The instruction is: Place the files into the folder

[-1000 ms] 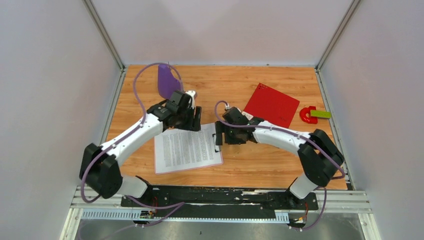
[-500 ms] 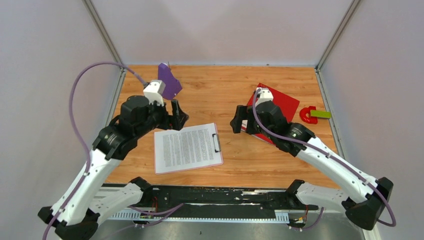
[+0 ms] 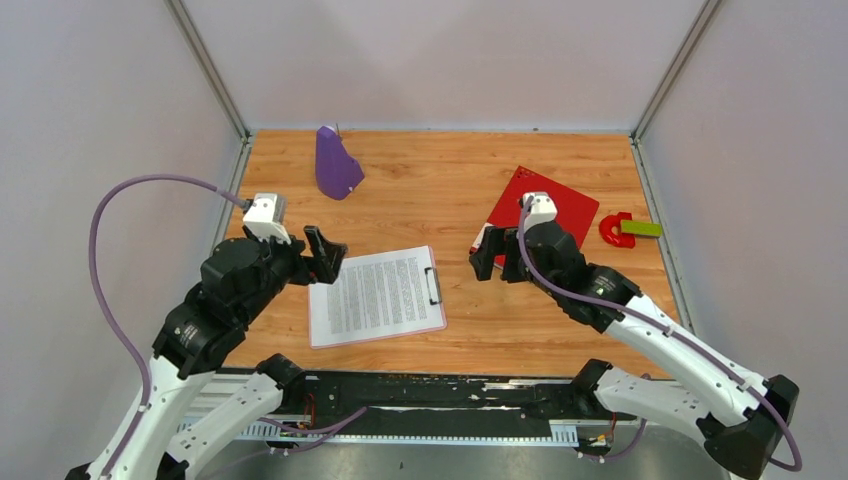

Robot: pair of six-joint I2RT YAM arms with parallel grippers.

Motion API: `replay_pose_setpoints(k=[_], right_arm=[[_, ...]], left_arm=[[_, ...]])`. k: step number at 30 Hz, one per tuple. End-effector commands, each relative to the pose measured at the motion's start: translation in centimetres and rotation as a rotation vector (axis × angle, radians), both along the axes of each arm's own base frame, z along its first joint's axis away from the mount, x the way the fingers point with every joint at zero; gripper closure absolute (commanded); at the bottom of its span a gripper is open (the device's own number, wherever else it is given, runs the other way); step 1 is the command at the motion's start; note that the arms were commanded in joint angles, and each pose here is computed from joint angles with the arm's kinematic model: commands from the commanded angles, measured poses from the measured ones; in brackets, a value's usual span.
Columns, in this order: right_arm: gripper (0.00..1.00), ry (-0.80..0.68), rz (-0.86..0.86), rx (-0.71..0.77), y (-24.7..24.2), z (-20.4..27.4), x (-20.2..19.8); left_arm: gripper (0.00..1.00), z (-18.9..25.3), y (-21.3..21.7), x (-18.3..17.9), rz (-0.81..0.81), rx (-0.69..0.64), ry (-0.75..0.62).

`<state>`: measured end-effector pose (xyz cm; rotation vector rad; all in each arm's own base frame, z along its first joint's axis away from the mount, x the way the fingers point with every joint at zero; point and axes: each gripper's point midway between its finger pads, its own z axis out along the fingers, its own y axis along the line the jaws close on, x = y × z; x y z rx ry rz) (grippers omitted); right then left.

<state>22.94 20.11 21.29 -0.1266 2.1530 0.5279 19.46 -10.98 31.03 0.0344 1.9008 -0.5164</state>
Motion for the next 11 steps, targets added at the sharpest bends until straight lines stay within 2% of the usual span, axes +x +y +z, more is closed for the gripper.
replay_pose_setpoints(k=[1, 11], right_arm=[[0.01, -0.111, 0.046, 0.08, 0.57, 3.06, 0.04], [0.01, -0.125, 0.021, 0.123, 0.13, 3.55, -0.2]], left_arm=[[0.0, -0.63, 0.23, 0.37, 0.029, 0.012, 0.025], [0.0, -1.01, 0.11, 0.5, 0.026, 0.016, 0.025]])
